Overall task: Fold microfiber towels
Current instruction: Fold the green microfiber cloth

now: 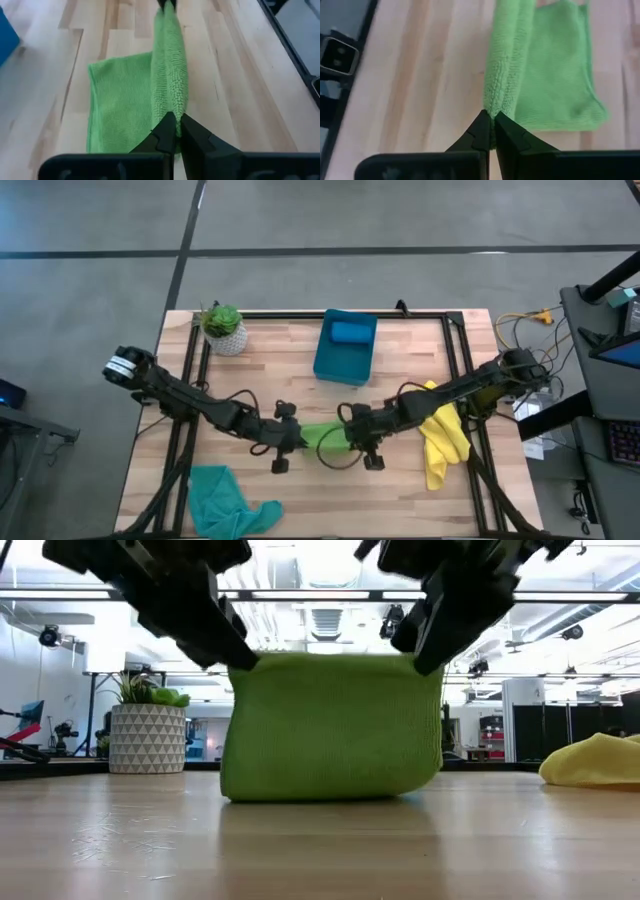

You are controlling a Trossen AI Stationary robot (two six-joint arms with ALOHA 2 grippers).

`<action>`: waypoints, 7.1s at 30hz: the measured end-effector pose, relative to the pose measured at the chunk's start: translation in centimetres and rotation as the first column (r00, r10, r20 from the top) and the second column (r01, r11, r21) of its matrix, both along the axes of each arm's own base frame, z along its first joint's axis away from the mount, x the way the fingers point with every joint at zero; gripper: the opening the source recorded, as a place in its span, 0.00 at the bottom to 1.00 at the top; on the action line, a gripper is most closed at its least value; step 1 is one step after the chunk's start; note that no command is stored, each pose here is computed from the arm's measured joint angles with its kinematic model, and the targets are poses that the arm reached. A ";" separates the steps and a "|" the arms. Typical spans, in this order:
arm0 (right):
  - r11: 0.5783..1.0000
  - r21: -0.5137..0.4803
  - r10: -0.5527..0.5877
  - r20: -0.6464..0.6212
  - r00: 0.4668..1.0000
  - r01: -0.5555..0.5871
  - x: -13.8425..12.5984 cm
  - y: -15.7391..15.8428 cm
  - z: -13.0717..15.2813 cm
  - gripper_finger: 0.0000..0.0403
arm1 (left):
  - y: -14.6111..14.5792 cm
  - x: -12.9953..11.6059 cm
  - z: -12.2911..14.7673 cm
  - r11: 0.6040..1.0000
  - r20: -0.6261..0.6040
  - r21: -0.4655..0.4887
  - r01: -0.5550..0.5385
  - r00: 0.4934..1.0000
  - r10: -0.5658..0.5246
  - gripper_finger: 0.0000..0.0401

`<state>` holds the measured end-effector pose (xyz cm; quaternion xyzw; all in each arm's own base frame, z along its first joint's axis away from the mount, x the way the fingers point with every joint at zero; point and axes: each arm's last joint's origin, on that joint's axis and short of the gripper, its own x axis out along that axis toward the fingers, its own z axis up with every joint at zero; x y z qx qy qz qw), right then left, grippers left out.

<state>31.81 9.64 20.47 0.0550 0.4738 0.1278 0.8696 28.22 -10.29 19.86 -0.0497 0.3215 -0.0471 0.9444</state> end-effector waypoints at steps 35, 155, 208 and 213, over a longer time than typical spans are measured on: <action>1.000 -0.011 0.006 -0.053 0.999 -0.007 5.6 -6.8 -3.4 0.02 | 2.1 -2.4 -4.8 0.985 -0.129 0.036 -0.172 0.976 0.175 0.00; 0.818 0.319 -0.528 0.085 0.845 0.479 -8.7 -6.0 3.5 0.34 | 12.7 5.0 -10.7 0.738 -0.445 -0.585 -0.336 0.894 0.053 0.54; 0.778 0.372 -0.577 0.106 0.810 0.506 -4.6 -4.0 -8.3 0.73 | 7.9 4.6 -6.6 0.985 -0.219 0.162 0.054 0.976 -0.017 0.00; 0.804 0.310 -0.571 0.164 0.804 0.508 -4.6 -4.2 -8.3 0.73 | 7.4 4.6 -6.6 0.963 -0.222 0.264 0.049 0.975 0.012 0.00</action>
